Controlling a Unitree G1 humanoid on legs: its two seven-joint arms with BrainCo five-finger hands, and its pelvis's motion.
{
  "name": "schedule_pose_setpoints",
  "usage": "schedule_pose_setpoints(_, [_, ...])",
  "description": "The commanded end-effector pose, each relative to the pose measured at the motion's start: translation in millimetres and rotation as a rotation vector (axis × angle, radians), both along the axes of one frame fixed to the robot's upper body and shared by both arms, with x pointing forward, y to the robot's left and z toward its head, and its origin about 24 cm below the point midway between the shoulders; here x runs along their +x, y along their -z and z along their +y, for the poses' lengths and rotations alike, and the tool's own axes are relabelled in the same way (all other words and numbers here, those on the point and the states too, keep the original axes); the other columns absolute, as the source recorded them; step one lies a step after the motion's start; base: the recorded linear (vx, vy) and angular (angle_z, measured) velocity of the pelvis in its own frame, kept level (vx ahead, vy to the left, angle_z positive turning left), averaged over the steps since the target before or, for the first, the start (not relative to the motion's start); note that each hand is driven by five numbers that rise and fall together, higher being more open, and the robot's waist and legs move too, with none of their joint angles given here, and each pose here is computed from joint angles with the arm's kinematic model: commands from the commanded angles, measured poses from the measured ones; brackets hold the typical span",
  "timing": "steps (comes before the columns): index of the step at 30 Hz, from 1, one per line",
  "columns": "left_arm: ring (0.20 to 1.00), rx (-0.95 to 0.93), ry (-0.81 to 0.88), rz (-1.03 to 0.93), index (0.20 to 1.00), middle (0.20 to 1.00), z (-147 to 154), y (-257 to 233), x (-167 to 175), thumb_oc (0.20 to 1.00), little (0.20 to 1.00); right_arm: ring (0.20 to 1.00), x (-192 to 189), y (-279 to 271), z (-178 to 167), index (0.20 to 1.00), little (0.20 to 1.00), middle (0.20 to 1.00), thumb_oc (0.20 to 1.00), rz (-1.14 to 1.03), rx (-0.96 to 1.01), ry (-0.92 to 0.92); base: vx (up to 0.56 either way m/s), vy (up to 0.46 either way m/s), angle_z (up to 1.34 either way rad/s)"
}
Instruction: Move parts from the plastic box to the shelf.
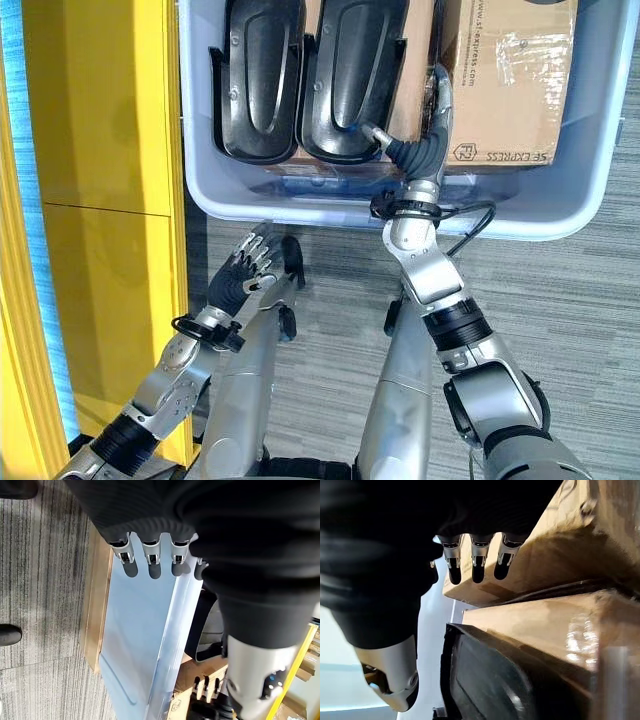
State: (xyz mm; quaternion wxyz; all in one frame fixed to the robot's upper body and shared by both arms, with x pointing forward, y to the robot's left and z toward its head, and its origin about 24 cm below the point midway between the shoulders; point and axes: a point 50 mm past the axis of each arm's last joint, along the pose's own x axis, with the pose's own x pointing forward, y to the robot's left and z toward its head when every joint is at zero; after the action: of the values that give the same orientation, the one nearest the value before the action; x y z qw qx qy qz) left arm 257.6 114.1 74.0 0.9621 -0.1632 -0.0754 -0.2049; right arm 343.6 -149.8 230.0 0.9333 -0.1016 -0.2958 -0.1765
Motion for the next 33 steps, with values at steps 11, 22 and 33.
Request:
schedule_pose_setpoints(11, [1.000,-0.016,0.043,-0.042,1.000,1.000,-3,-5,-6,1.000,1.000,1.000,-7,-39,15,1.000,1.000,1.000,1.000,-0.140,-0.052,-0.102,0.02,-0.015,0.05])
schedule_pose_setpoints(22, [1.000,0.005,0.037,-0.031,1.000,1.000,0,-1,-4,1.000,1.000,1.000,11,-1,16,1.000,1.000,1.000,1.000,0.097,0.198,-0.233,0.01,-0.009,0.01])
schedule_pose_setpoints(33, [1.000,0.001,0.040,-0.031,1.000,1.000,-6,-1,-6,1.000,1.000,1.000,-24,-45,23,1.000,1.000,1.000,1.000,-0.352,-0.036,-0.251,0.00,0.000,0.00])
